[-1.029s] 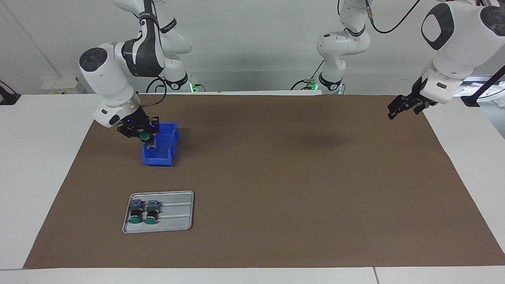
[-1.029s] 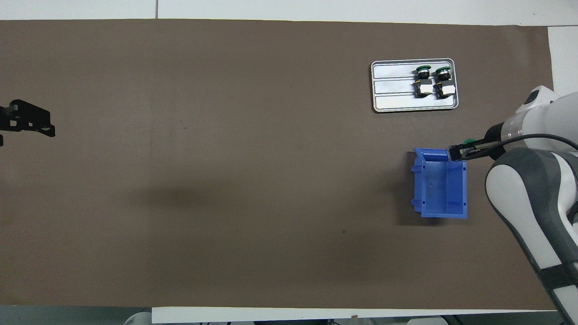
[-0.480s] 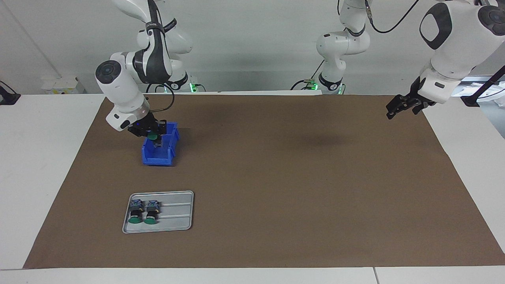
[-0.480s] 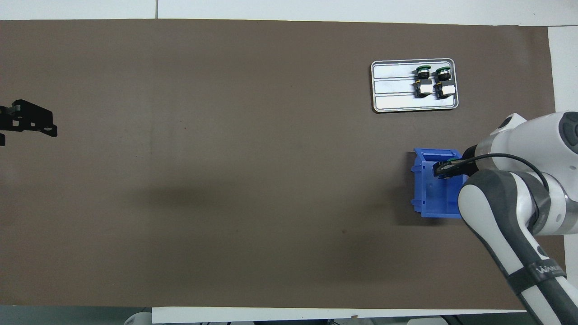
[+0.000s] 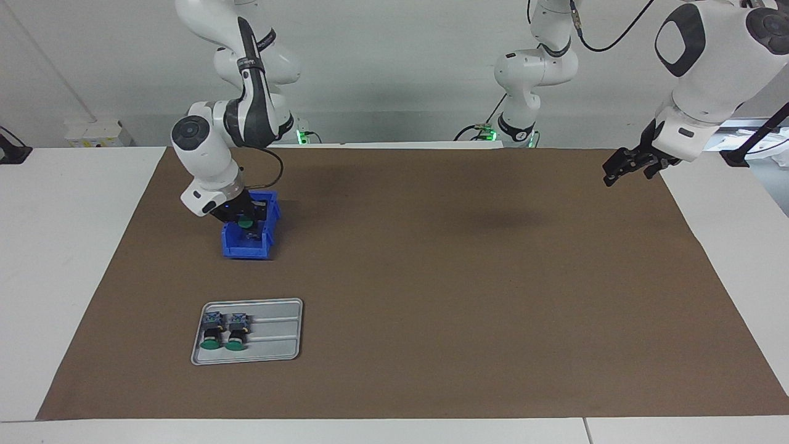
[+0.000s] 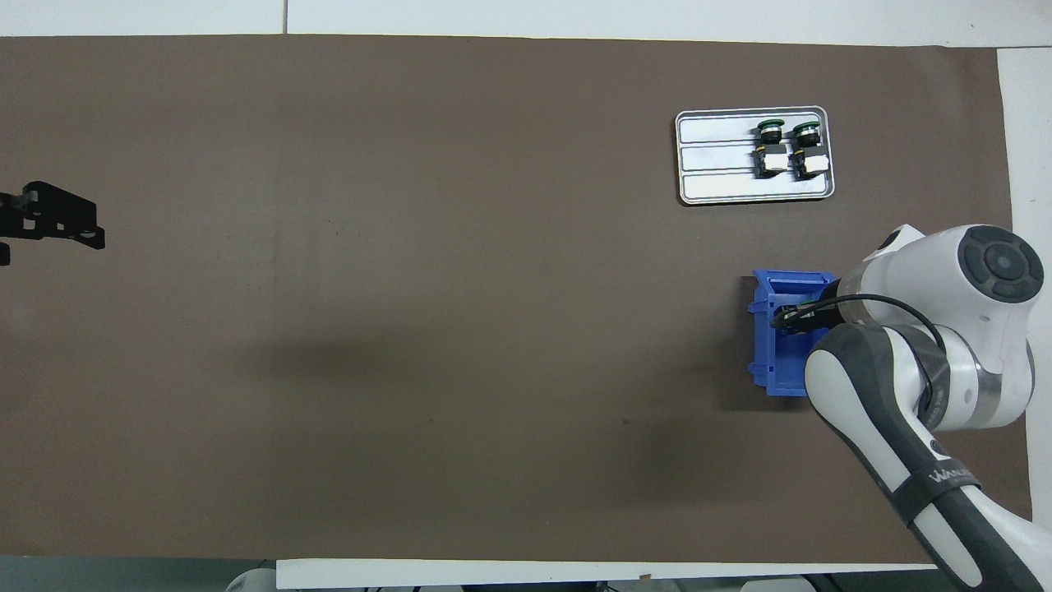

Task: Place and press button with both arms
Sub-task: 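Lower the button into the blue bin and open the right gripper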

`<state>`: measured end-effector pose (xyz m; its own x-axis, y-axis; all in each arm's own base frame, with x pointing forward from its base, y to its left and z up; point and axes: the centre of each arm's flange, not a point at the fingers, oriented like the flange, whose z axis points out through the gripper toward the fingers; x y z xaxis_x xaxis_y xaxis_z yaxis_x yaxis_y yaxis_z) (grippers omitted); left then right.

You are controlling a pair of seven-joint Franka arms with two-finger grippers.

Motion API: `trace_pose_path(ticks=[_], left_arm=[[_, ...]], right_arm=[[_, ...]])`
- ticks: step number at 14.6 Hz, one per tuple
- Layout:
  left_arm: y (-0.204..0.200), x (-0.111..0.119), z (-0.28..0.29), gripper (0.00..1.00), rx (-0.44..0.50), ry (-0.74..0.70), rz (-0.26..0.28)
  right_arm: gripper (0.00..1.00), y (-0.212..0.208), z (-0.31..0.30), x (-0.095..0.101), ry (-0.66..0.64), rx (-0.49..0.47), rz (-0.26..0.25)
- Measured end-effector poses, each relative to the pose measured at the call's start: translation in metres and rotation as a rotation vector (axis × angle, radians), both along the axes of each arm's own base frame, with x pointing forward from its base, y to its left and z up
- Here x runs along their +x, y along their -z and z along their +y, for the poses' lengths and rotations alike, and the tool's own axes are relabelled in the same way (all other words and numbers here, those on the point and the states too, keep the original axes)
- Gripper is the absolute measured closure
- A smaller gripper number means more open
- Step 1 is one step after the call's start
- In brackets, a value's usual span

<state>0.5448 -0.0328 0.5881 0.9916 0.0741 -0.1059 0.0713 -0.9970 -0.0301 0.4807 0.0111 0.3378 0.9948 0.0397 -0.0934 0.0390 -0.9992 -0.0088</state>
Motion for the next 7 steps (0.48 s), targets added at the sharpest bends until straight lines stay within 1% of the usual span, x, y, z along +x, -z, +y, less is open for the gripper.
trace_pose_path(ticks=[4, 6, 7], left_arm=[[-0.0002, 0.0, -0.0001, 0.0, 0.0, 0.0, -0.001], [-0.0002, 0.0, -0.0002, 0.0, 0.0, 0.001, -0.001], [-0.0002, 0.0, -0.0003, 0.0, 0.0, 0.001, -0.001]], right_arm=[[0.66, 0.0012, -0.0001, -0.0006, 0.0, 0.0, 0.003], [0.62, 0.0013, -0.0001, -0.0007, 0.0, 0.0, 0.003], [0.56, 0.0014, -0.0001, -0.0007, 0.0, 0.0, 0.003]])
